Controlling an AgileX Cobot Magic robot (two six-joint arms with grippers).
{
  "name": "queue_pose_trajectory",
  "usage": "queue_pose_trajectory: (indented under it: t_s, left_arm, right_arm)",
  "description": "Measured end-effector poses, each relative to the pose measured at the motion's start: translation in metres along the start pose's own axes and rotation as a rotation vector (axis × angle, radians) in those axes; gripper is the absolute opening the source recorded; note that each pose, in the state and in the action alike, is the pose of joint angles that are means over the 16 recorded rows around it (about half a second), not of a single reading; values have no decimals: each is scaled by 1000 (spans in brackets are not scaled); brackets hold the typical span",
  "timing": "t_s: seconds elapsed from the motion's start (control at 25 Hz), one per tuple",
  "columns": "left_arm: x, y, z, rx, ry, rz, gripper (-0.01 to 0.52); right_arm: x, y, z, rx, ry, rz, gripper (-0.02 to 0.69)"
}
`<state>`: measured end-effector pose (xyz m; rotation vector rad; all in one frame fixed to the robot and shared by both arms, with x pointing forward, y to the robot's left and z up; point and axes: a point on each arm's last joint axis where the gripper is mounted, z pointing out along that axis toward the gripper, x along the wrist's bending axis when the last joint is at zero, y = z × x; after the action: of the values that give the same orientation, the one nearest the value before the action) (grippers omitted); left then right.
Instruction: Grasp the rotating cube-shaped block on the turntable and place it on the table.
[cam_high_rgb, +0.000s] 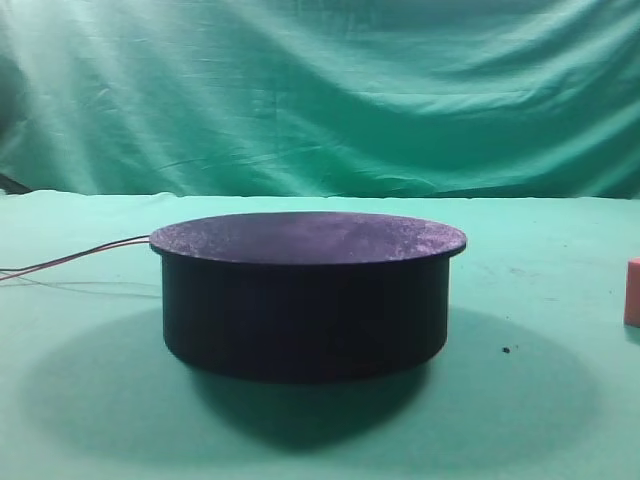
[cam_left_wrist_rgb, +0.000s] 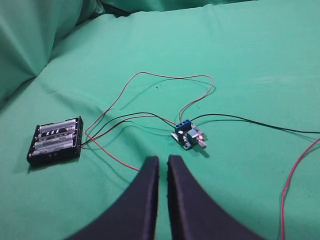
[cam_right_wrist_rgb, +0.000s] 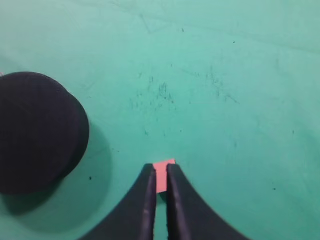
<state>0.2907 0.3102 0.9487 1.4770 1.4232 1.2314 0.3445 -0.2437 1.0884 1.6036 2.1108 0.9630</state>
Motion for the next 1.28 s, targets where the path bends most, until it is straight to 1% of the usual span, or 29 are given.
queue_pose_trajectory:
  t_s: [0.2, 0.52, 0.8, 1.12, 1.28]
  left_arm:
    - [0, 0, 0, 0, 0, 0, 0]
    - [0, 0, 0, 0, 0, 0, 0]
    - [0, 0, 0, 0, 0, 0, 0]
    - [0, 0, 0, 0, 0, 0, 0]
    - [0, 0, 0, 0, 0, 0, 0]
  right_arm:
    - [-3, -13, -15, -106, 17, -15, 0]
    - [-6, -18, -21, -232, 5, -135, 0]
    - [-20, -42, -8, -341, -82, -187, 0]
    - [-38, -97, 21, -478, -211, -117, 0]
    - [-44, -119, 36, -519, -251, -97, 0]
